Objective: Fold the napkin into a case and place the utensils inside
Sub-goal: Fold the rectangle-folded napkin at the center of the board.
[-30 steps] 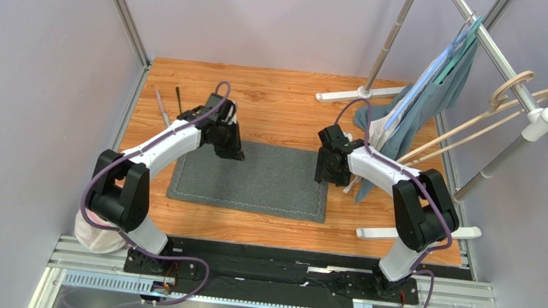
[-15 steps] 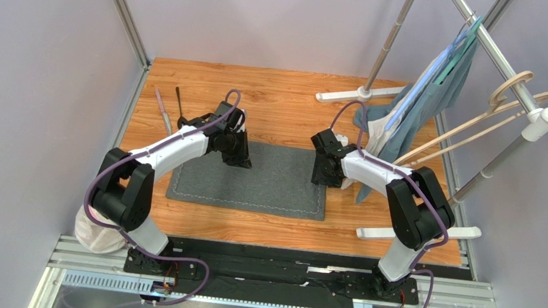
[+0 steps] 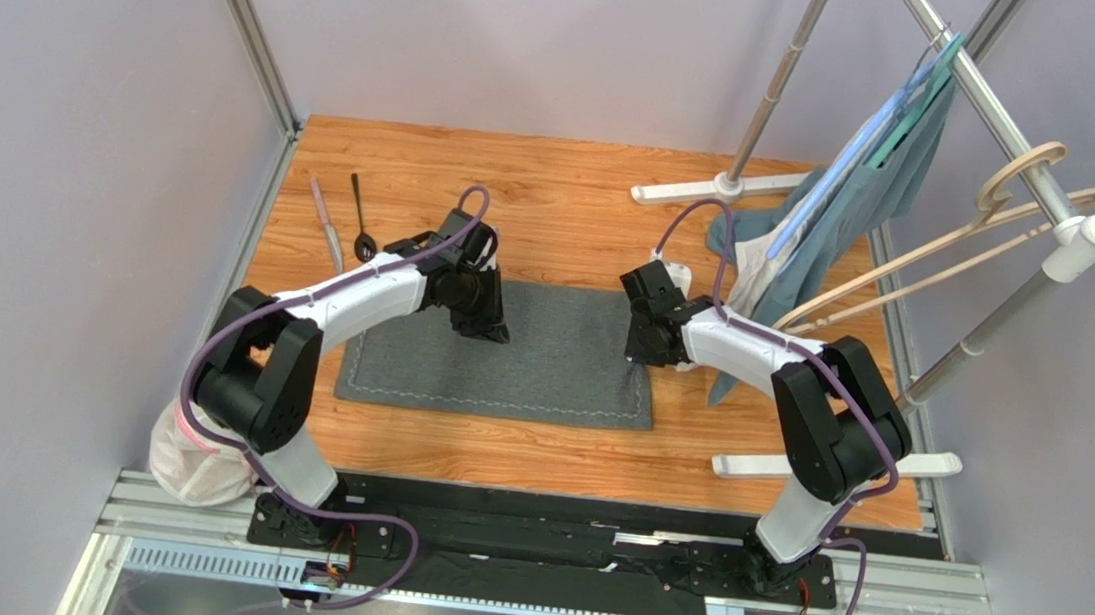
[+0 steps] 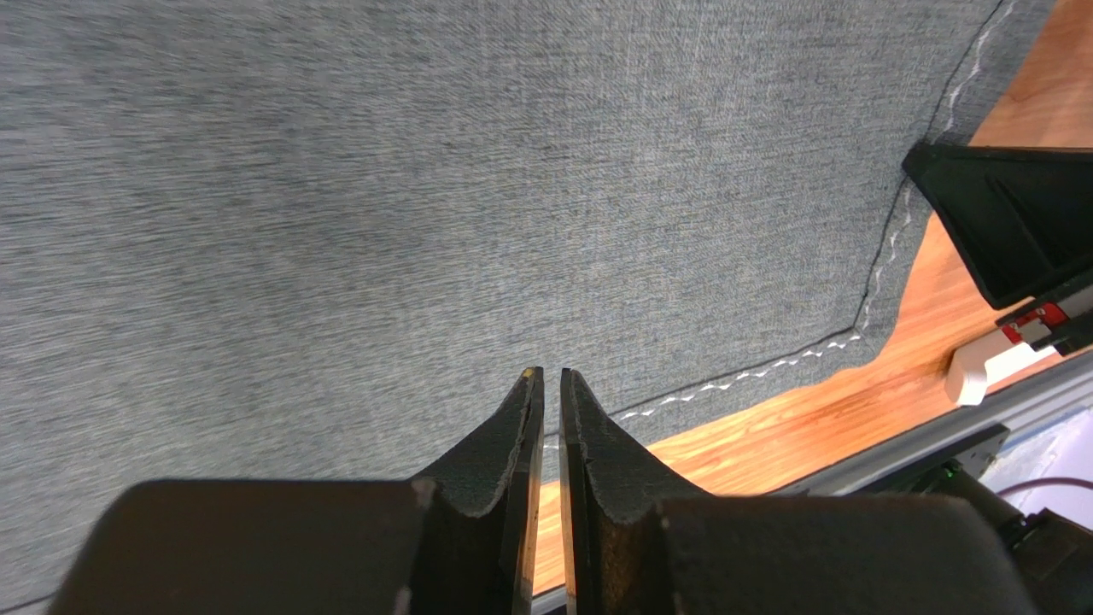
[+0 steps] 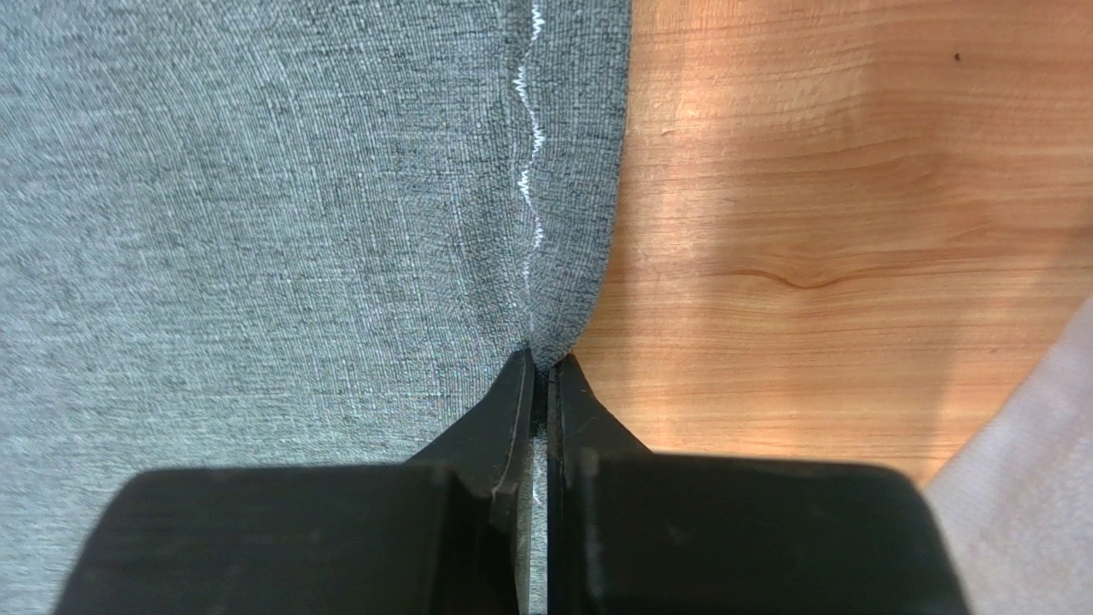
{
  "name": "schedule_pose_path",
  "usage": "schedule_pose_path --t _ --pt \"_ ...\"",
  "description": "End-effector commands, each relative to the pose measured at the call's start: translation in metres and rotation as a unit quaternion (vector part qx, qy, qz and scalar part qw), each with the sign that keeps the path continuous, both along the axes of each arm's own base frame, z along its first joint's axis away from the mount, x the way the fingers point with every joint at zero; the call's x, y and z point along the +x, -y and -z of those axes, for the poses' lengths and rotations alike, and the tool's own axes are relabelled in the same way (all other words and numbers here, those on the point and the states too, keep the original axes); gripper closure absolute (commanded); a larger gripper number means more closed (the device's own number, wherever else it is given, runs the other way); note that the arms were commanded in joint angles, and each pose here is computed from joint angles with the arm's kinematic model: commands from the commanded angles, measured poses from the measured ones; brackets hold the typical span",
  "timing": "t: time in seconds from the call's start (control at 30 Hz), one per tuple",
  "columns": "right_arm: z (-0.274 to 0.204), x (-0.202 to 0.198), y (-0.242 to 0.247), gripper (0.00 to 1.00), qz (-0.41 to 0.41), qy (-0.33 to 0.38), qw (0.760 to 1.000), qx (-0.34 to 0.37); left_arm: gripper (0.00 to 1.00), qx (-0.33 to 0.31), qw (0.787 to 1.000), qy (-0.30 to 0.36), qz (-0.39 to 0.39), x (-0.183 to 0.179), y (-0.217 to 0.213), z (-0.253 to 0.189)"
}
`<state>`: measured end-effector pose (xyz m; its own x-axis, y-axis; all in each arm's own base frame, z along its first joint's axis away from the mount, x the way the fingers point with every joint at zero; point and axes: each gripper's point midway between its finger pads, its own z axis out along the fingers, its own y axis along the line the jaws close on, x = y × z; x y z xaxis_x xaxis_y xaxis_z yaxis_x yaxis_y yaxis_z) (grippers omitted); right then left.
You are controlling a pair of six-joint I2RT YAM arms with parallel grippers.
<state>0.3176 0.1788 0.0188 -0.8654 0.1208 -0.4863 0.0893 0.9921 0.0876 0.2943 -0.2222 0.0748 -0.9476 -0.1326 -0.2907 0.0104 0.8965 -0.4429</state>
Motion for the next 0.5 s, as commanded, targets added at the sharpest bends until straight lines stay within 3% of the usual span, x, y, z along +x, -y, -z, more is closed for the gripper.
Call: schedule_pose_path --t 0.0,0.17,0.47 --pt "-0.003 -0.008 0.013 1.0 -0.04 0.001 0.998 -0.039 0.83 -0.021 1.0 -0.014 0.001 0.001 0.028 0.009" --pt "-0.044 0.0 0.027 1.0 -0.062 0.038 0.994 -0.078 0.84 -0.012 0.999 -0.036 -0.035 0.012 0.047 0.025" --pt "-0.105 0.006 0.006 1.0 -0.109 0.089 0.99 -0.023 0.84 -0.037 0.994 -0.067 -0.079 0.012 0.086 0.046"
